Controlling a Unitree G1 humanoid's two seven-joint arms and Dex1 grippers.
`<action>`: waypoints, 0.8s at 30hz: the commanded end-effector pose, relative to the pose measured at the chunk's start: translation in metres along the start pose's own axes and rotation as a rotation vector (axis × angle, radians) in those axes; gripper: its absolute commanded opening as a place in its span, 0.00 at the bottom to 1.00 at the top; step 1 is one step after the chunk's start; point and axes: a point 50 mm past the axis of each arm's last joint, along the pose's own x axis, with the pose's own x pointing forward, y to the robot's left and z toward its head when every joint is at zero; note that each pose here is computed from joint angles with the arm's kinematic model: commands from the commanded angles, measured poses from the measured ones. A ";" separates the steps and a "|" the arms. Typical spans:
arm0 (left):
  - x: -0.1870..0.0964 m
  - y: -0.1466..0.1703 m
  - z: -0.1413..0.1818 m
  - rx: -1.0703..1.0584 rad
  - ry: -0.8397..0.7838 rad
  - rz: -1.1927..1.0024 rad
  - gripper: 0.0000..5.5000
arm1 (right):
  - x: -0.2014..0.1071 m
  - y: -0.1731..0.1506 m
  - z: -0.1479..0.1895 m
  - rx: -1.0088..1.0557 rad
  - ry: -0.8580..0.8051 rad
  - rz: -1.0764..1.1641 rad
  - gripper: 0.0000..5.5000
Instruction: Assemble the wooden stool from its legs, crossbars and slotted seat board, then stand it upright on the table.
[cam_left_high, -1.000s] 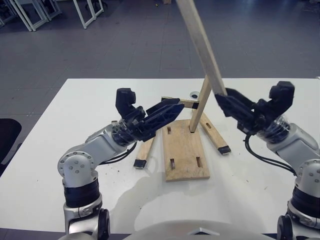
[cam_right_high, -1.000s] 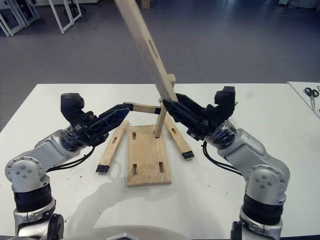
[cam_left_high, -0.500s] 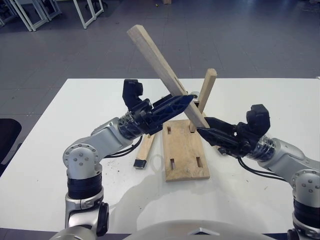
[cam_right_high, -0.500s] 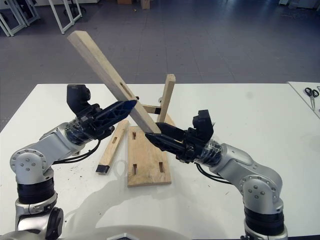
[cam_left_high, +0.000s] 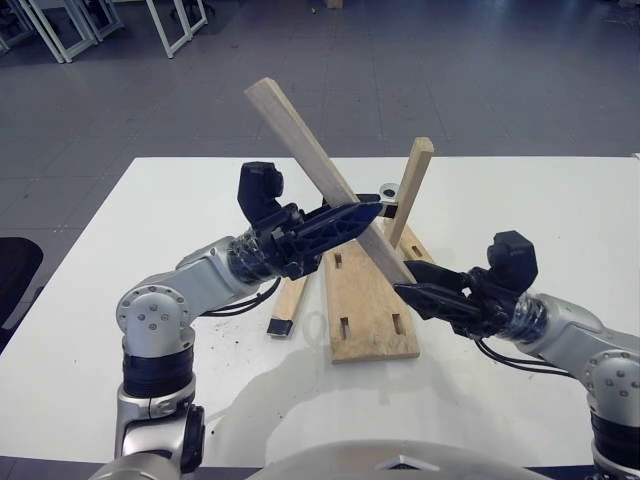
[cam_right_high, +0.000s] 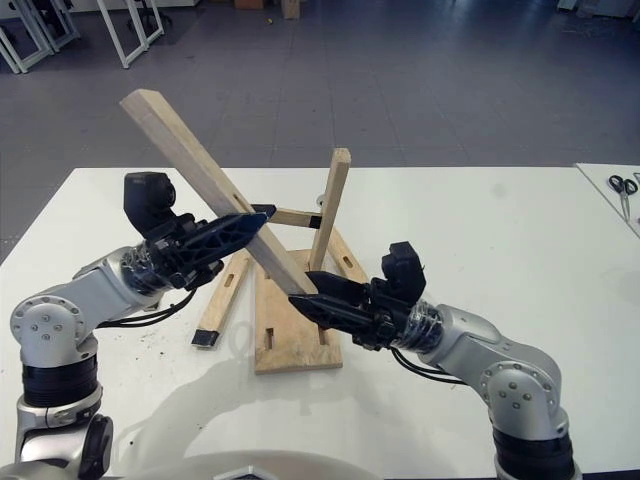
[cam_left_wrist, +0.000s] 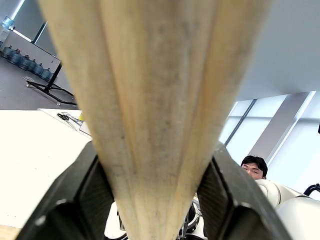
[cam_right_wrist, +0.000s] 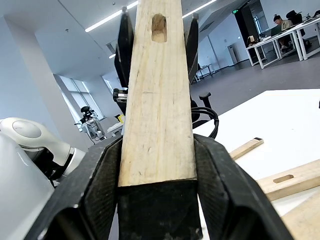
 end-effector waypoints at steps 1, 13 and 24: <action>-0.004 0.003 0.004 0.005 0.000 0.008 0.38 | -0.003 -0.001 -0.002 0.004 0.031 -0.039 0.37; -0.044 0.026 0.036 0.256 -0.044 0.270 0.37 | -0.030 -0.033 -0.017 -0.186 0.357 -0.378 0.63; -0.069 0.058 0.016 0.543 0.096 0.440 0.37 | -0.025 -0.064 -0.046 -0.508 0.729 -0.507 0.63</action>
